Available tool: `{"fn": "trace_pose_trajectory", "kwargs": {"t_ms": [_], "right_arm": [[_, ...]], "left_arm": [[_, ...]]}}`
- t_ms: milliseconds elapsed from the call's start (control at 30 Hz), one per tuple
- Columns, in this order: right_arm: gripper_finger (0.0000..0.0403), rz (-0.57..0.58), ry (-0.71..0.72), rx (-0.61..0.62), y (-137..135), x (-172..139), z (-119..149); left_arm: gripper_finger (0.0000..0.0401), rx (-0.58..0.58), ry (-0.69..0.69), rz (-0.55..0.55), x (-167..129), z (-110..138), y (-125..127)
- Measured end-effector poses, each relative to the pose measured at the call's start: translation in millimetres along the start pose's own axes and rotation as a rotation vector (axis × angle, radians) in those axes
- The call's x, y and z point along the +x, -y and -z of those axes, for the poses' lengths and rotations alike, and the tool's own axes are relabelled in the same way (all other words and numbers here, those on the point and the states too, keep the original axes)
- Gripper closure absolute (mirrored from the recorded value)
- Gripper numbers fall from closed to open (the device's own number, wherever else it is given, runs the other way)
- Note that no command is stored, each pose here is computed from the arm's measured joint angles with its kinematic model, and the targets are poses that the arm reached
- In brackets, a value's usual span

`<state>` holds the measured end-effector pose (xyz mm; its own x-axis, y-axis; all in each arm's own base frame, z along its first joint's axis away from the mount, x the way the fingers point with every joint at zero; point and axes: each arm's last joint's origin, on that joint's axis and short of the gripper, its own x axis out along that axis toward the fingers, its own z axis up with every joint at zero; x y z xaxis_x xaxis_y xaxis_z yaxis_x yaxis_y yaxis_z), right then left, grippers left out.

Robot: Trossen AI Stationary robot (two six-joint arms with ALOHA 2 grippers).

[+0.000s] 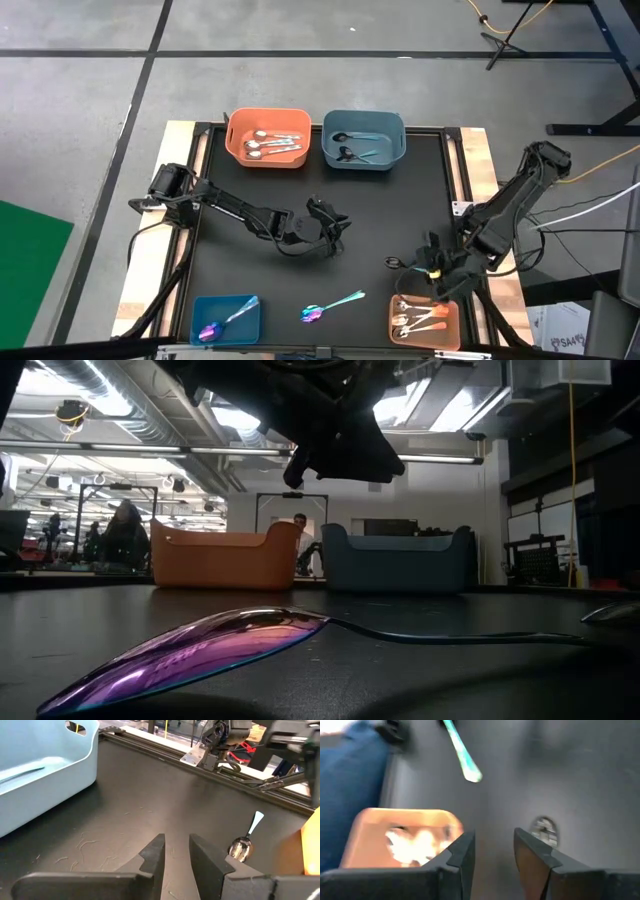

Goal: Sort silverware by color (type)
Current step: Put the blue spoon into the top blue bin

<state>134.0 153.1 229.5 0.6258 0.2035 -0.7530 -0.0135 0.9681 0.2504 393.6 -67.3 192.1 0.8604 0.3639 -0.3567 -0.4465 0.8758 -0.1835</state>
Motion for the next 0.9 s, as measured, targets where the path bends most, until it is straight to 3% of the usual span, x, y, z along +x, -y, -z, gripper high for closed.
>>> {"fn": "trace_pose_trajectory", "kwargs": {"t_ms": [300, 900], "right_arm": [[0.0281, 0.235, -0.042, 0.036, 25.0, 9.4, -2.7], [0.0281, 0.293, -0.269, 0.064, 29.8, 49.0, 16.5]], "left_arm": [[0.0319, 0.0, 0.0, 0.0, 0.0, 0.0, 0.0], [0.0319, 0.001, -0.001, -0.001, 0.1, 0.2, -0.1]]}}
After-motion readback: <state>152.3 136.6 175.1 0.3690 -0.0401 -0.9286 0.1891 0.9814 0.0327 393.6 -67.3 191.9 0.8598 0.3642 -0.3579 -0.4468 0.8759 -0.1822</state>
